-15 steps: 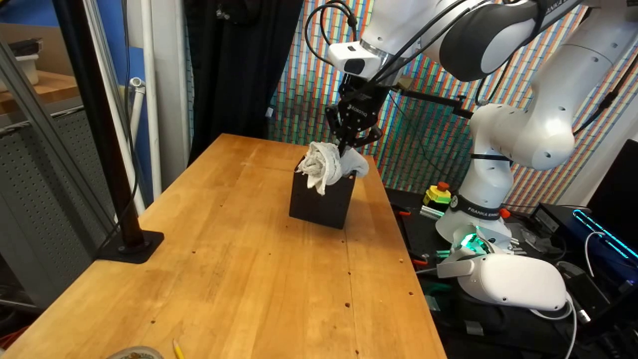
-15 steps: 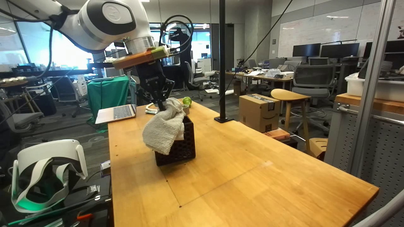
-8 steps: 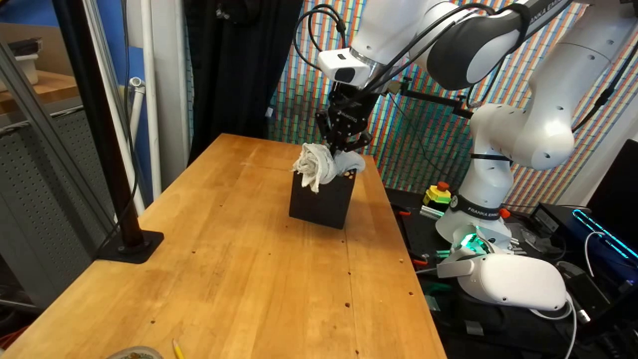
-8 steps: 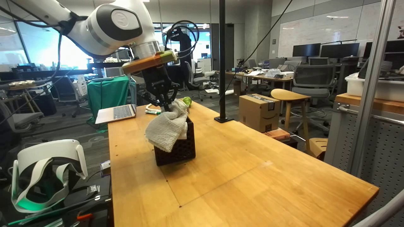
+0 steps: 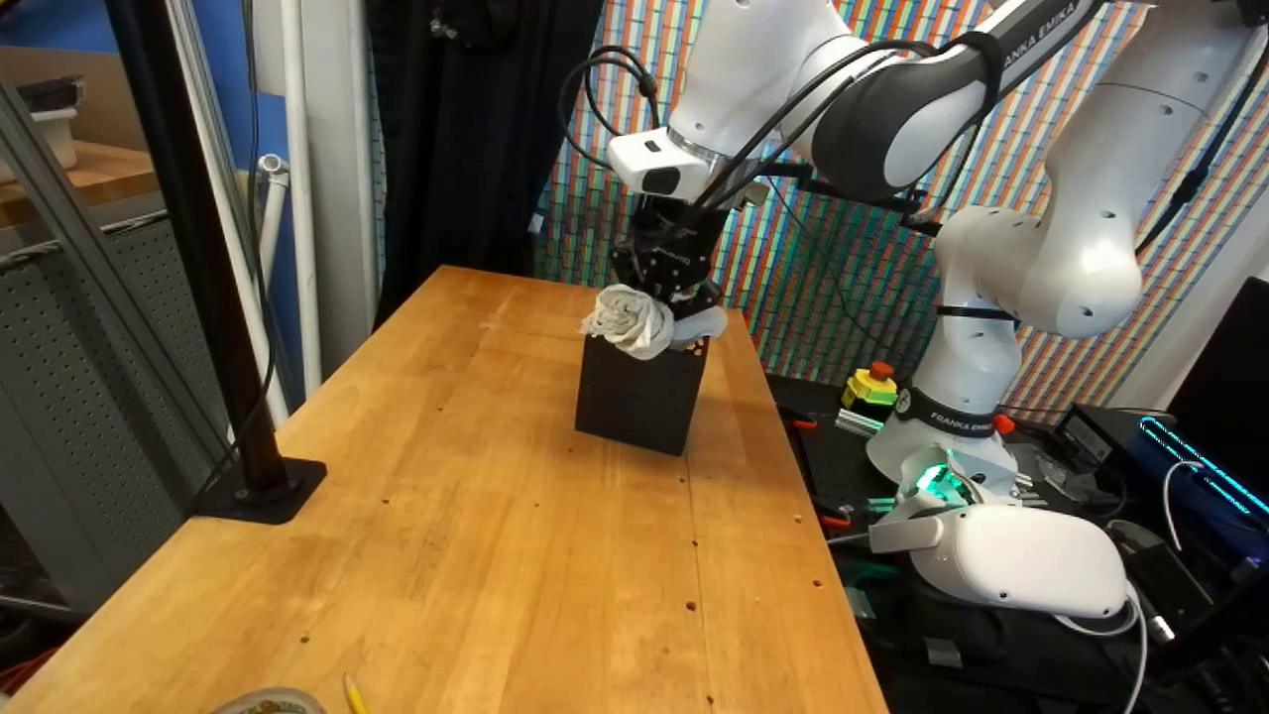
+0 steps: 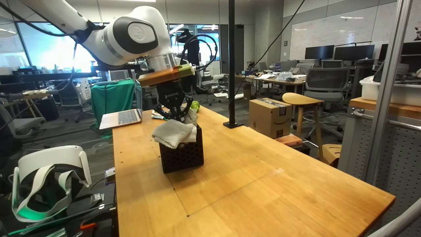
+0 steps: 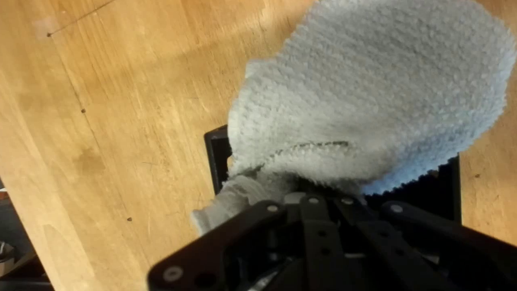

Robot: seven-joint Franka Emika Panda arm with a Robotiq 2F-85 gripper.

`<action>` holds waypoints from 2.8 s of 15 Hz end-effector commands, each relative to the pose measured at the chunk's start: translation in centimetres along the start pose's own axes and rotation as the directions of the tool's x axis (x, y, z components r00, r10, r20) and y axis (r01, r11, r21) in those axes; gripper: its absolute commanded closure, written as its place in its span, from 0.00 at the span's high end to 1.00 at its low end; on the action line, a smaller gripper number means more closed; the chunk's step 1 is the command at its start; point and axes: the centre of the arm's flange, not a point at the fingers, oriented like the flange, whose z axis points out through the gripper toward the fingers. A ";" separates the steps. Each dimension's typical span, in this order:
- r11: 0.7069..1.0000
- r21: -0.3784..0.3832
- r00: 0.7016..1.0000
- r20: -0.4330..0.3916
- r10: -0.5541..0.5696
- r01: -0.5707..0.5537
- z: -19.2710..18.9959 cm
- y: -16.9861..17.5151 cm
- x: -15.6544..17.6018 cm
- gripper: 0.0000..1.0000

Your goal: Pick the cloth and put it in the black box

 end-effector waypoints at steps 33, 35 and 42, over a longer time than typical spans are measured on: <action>0.985 0.048 0.983 0.069 -0.169 0.166 -2.6 0.5 3.3 0.01; 0.986 0.068 0.988 0.028 -0.153 0.150 -1.1 1.6 3.1 0.01; 0.978 0.184 0.993 -0.084 -0.083 0.097 3.8 4.2 1.3 0.01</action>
